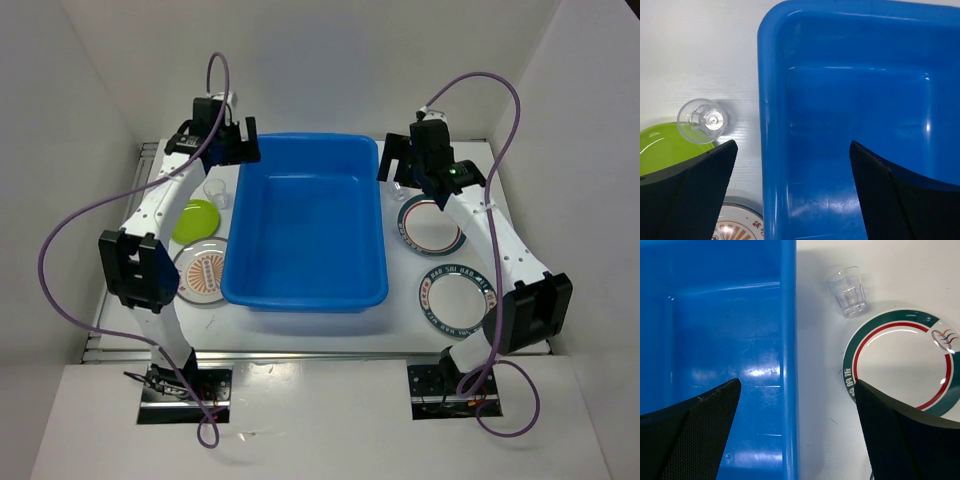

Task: Place the mixed dishes into the plastic bin

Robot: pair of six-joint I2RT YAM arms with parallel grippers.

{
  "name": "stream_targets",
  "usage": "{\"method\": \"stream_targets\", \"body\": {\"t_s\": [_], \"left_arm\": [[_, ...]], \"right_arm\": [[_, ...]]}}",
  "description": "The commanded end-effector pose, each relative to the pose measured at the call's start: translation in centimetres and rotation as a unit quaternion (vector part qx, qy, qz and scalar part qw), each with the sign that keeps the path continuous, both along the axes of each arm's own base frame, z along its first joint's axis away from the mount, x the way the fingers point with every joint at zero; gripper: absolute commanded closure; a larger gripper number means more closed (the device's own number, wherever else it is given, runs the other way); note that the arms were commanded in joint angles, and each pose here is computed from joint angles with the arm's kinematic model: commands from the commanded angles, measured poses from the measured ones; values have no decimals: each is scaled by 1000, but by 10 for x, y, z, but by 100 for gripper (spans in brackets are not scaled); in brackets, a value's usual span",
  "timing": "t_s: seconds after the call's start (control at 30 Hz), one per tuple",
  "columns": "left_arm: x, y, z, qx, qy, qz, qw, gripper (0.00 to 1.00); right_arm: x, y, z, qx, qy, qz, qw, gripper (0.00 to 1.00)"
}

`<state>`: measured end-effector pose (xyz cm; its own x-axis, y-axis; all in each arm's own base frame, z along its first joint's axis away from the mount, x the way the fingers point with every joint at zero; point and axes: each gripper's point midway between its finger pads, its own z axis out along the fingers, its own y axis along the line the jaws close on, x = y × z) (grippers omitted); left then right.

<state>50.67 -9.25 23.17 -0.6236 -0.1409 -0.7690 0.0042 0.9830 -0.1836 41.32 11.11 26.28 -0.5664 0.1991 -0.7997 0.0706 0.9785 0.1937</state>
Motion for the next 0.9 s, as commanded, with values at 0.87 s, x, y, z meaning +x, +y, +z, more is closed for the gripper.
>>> {"method": "stream_targets", "body": {"t_s": [0.87], "left_arm": [[-80, 14, 25, -39, -58, 32, 997, 0]], "right_arm": [[144, -55, -78, -26, 54, -34, 998, 18]]}}
